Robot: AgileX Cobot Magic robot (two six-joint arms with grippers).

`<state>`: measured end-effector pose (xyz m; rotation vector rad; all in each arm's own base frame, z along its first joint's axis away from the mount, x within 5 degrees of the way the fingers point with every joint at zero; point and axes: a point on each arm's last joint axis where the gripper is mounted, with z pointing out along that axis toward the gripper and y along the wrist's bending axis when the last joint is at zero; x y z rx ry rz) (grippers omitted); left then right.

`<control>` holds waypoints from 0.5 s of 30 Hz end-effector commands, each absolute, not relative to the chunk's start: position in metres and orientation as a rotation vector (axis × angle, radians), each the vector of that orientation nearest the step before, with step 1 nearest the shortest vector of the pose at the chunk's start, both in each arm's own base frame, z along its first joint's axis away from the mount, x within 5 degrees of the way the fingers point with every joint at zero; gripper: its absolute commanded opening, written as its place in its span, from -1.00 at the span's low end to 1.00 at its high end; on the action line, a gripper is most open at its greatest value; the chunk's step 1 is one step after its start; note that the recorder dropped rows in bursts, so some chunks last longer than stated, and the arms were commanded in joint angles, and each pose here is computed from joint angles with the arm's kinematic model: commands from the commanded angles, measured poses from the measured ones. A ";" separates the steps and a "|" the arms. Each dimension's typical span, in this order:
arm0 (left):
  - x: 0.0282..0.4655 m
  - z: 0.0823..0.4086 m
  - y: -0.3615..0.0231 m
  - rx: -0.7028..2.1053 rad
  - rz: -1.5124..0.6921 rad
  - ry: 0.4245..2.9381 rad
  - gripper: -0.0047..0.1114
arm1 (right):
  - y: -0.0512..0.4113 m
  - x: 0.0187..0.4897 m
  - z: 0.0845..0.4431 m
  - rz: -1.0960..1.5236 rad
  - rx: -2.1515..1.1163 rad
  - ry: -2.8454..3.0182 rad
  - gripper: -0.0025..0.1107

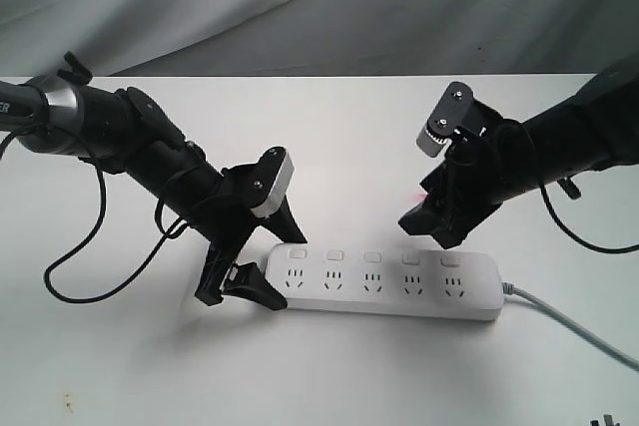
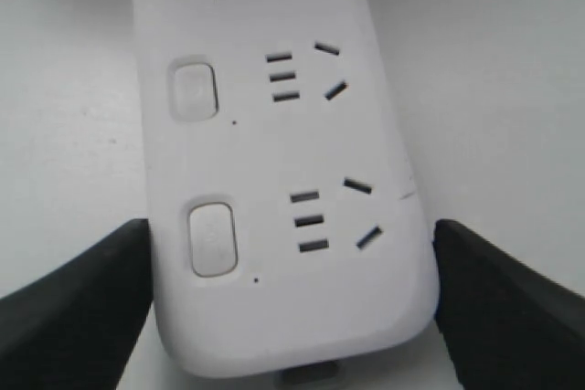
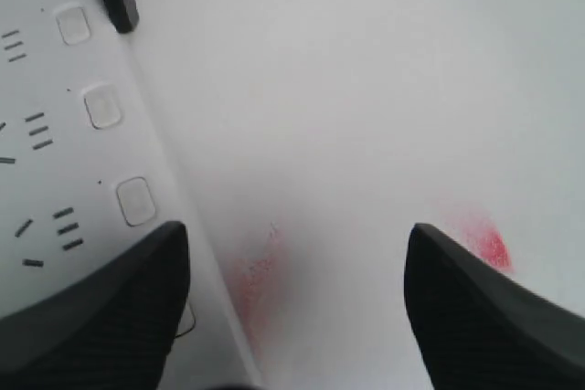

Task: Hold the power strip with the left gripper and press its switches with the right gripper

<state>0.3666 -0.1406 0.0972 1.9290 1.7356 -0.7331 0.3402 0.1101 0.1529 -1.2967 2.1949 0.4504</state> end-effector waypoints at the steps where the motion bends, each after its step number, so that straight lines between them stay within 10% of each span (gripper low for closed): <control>1: 0.368 0.098 -0.142 1.925 -0.718 1.729 -0.92 | 0.106 0.341 0.136 0.426 -1.260 2.250 0.14; 15: 0.368 0.098 -0.142 1.925 -0.718 1.729 -0.92 | 0.108 0.338 0.135 0.450 -1.316 2.225 0.14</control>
